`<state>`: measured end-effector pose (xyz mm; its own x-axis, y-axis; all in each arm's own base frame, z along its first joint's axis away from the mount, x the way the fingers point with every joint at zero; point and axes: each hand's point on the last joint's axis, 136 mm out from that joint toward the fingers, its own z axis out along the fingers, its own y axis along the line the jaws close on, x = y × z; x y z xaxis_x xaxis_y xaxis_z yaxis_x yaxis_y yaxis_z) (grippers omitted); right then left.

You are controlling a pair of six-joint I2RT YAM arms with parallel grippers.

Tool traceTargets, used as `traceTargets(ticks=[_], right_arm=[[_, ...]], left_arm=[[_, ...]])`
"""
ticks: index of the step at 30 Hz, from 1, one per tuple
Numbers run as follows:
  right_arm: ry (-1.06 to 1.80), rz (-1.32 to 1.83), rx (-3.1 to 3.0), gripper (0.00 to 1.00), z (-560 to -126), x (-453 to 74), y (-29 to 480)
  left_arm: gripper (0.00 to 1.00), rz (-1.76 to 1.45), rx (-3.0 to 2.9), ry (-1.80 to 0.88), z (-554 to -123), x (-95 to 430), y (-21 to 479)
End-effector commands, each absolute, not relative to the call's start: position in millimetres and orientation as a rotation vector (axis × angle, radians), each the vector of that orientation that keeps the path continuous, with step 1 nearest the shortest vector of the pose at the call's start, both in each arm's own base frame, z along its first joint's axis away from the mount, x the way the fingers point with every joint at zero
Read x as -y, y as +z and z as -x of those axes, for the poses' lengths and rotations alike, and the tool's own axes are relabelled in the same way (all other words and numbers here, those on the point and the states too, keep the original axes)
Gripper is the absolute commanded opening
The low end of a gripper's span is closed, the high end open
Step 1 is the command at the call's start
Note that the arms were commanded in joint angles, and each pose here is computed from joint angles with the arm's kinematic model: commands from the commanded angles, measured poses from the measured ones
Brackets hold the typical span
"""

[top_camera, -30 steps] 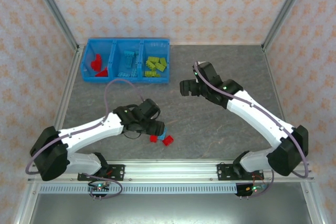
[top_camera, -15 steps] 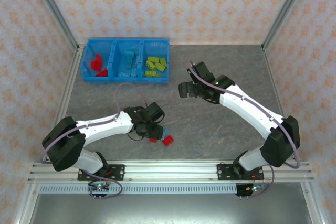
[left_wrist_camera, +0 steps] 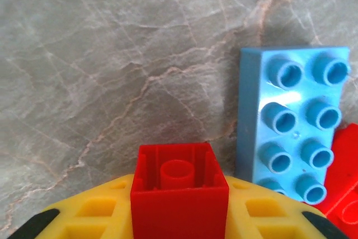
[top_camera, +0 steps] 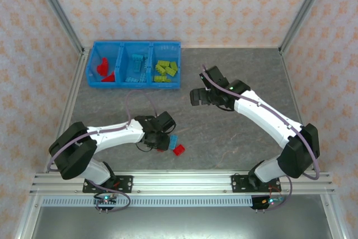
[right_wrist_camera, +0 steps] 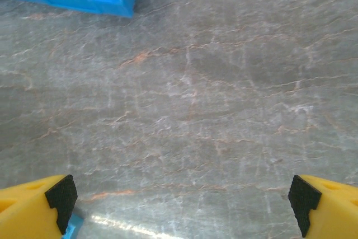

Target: Sort the legos into containers by color

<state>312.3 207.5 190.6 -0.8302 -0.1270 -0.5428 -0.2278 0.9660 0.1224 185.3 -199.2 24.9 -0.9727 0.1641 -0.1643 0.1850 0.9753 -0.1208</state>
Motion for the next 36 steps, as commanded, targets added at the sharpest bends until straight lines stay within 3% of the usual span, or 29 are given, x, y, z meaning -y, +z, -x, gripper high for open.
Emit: traceTargets(ticks=[1,7,16,20,25,28,31,36], right_arm=[[0.477,0.315,-2.619,1.00,-288,-231,195],[0.934,0.416,-2.580,0.99,-260,-278,219],[0.832,0.270,-2.475,0.99,-297,-275,237],[0.770,0.264,-2.491,0.99,-295,-265,235],[0.728,0.255,-2.471,0.99,-289,-253,241],[0.713,0.243,-2.469,0.99,-288,-249,241],[0.725,0.232,-2.467,0.99,-286,-249,242],[0.734,0.203,-2.452,0.99,-291,-250,243]], left_arm=[[0.27,-0.233,-2.897,-0.102,-193,180,36],[0.21,-0.032,-2.671,-0.168,-251,139,113],[0.21,0.489,-2.327,0.043,-404,-14,222],[0.21,0.699,-2.229,0.043,-460,-72,230],[0.21,0.764,-2.328,0.080,-507,-108,196],[0.30,0.772,-2.353,0.072,-522,-115,189],[0.56,0.743,-2.340,0.093,-525,-120,201],[0.56,0.719,-2.290,0.022,-509,-108,238]])
